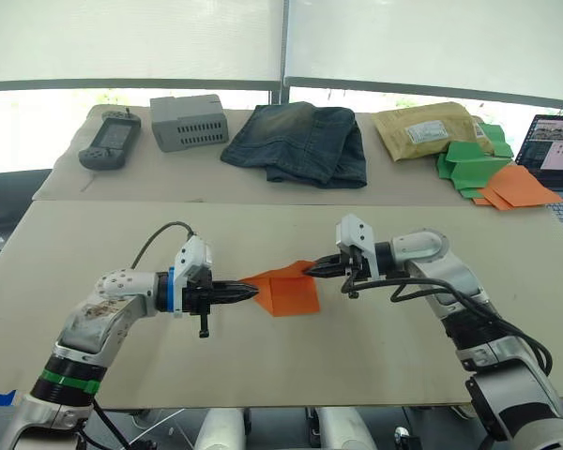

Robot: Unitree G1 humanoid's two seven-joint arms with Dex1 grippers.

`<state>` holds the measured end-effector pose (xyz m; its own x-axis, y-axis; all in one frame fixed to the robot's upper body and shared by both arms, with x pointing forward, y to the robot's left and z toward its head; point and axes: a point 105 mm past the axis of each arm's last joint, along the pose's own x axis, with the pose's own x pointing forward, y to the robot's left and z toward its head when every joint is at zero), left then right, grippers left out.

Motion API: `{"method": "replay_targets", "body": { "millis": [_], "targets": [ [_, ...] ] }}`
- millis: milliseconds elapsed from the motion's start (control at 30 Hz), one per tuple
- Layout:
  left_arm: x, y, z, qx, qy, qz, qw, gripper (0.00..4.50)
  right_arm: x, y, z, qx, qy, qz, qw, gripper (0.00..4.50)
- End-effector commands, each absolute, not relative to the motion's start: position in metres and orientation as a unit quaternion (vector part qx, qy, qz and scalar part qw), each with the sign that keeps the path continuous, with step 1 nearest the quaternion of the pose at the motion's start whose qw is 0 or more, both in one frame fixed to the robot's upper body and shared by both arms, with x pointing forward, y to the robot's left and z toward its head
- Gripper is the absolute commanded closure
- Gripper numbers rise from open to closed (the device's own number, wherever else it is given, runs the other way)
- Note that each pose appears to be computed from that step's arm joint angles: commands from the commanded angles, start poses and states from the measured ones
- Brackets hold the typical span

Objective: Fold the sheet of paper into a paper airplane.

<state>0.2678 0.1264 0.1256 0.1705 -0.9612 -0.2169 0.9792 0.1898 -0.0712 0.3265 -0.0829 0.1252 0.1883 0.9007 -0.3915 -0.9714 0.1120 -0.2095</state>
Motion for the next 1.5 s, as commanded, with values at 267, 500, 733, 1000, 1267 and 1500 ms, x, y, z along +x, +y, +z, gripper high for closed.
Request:
{"method": "replay_targets", "body": {
  "millis": [267,500,733,1000,1267,1500],
  "targets": [
    [0.292,0.115,0.109,0.068,0.101,-0.605,0.787,4.49,0.324,-0.087,0.135,-0.218,0.064,0.626,0.746,4.5],
    [0.31,0.11,0.099,0.031,0.097,-0.564,0.819,4.49,0.321,-0.088,0.136,-0.217,0.066,0.628,0.744,4.5],
    [0.304,0.111,0.069,0.038,0.155,-0.556,0.815,4.49,0.321,-0.089,0.14,-0.218,0.062,0.629,0.744,4.5],
    [0.298,0.112,0.057,0.023,0.184,-0.545,0.817,4.49,0.3,-0.082,0.129,-0.222,0.057,0.657,0.719,4.5],
    [0.287,0.126,0.081,-0.006,0.178,-0.558,0.81,4.49,0.303,-0.085,0.09,-0.276,0.094,0.647,0.705,4.5],
    [0.28,0.14,0.123,-0.051,0.138,-0.592,0.793,4.49,0.302,-0.088,0.078,-0.299,0.1,0.65,0.692,4.5]
  ]
}}
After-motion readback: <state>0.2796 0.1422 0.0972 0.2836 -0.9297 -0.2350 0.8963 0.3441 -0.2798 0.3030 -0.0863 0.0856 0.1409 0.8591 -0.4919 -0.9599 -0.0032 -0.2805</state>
